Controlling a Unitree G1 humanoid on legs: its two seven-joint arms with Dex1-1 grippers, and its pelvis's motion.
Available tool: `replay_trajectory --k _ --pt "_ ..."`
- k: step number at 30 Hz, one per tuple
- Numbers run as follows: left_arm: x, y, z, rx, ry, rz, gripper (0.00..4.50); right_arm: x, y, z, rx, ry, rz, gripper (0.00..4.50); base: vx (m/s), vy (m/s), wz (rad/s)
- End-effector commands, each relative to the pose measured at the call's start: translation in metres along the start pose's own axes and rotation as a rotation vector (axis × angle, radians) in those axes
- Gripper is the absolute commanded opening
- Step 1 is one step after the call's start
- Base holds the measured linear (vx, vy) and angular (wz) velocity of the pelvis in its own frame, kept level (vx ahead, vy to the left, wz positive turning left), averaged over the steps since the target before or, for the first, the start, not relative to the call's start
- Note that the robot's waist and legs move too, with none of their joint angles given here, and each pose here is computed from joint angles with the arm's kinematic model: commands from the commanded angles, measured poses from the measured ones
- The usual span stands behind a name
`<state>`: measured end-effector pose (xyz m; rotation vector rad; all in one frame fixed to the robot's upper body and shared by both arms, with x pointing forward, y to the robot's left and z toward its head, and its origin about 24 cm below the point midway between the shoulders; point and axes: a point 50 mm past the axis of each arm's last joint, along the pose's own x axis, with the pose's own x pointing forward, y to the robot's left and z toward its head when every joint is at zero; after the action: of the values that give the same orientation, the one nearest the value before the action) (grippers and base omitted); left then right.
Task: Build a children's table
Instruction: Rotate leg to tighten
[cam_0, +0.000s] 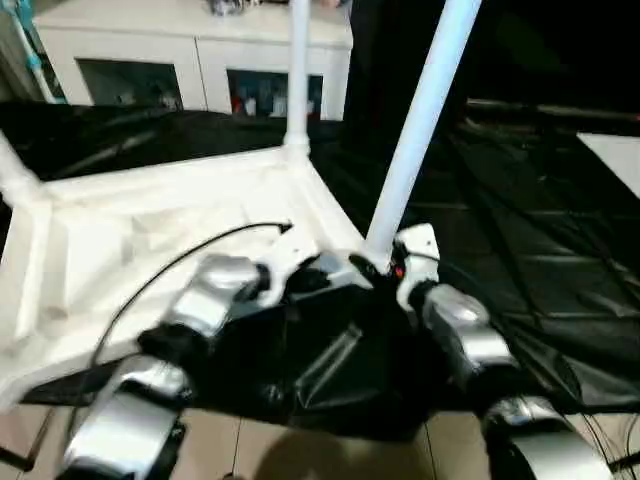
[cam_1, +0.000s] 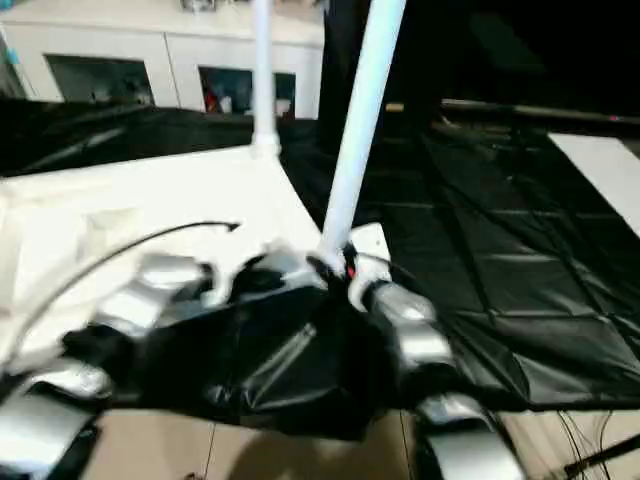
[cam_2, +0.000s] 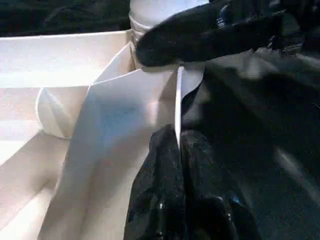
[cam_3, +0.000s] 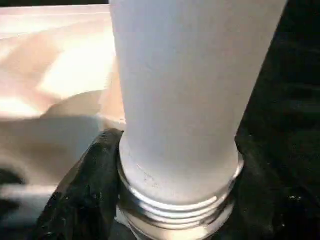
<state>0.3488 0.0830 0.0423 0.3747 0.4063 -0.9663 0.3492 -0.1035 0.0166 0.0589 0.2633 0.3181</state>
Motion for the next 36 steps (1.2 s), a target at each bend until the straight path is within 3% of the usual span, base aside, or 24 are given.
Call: replay_trajectory --k 1,6,10,13,15,18,21,27,33,36 --pt "0.011 -0.009 -0.013 -0.056 0.052 0.065 0.0 0.003 0.017 -0.015 0.068 0.061 -0.023 2.72 0.0 0.0 0.0" --pt "0.016 -0.014 -0.011 -0.018 0.066 0.039 0.0 0.006 0.03 -0.012 -0.01 0.065 0.027 2.72 0.0 0.0 0.0" --pt "0.014 -0.012 -0.014 0.01 0.084 0.028 0.0 0.007 0.031 -0.01 0.032 0.048 0.068 2.72 0.0 0.0 0.0" --pt "0.011 -0.01 -0.016 0.021 0.087 0.021 0.0 0.006 0.024 -0.007 0.041 0.023 0.053 3.42 0.0 0.0 0.0" --pt "0.006 -0.007 -0.017 0.029 0.081 -0.001 0.0 0.004 0.014 -0.002 -0.012 -0.006 0.058 3.44 0.0 0.0 0.0" --pt "0.005 -0.007 -0.017 0.03 0.08 -0.006 0.0 0.003 0.011 0.0 -0.026 -0.012 0.059 3.69 0.0 0.0 0.0" --pt "-0.004 -0.008 -0.024 0.062 0.087 -0.114 0.0 -0.007 -0.002 0.006 -0.188 -0.043 0.195 4.07 0.0 0.0 0.0" --pt "-0.025 -0.009 -0.039 0.072 0.156 -0.303 0.0 -0.041 -0.024 0.011 -0.308 -0.019 0.585 4.07 0.026 0.004 0.0" --pt "-0.039 -0.009 -0.043 0.085 0.193 -0.41 0.0 -0.057 -0.035 0.017 -0.363 0.007 0.712 4.07 0.019 0.005 -0.01" --pt "-0.056 -0.01 -0.045 0.086 0.245 -0.539 0.0 -0.07 -0.038 0.02 -0.396 0.049 0.837 4.07 0.0 0.0 0.0"
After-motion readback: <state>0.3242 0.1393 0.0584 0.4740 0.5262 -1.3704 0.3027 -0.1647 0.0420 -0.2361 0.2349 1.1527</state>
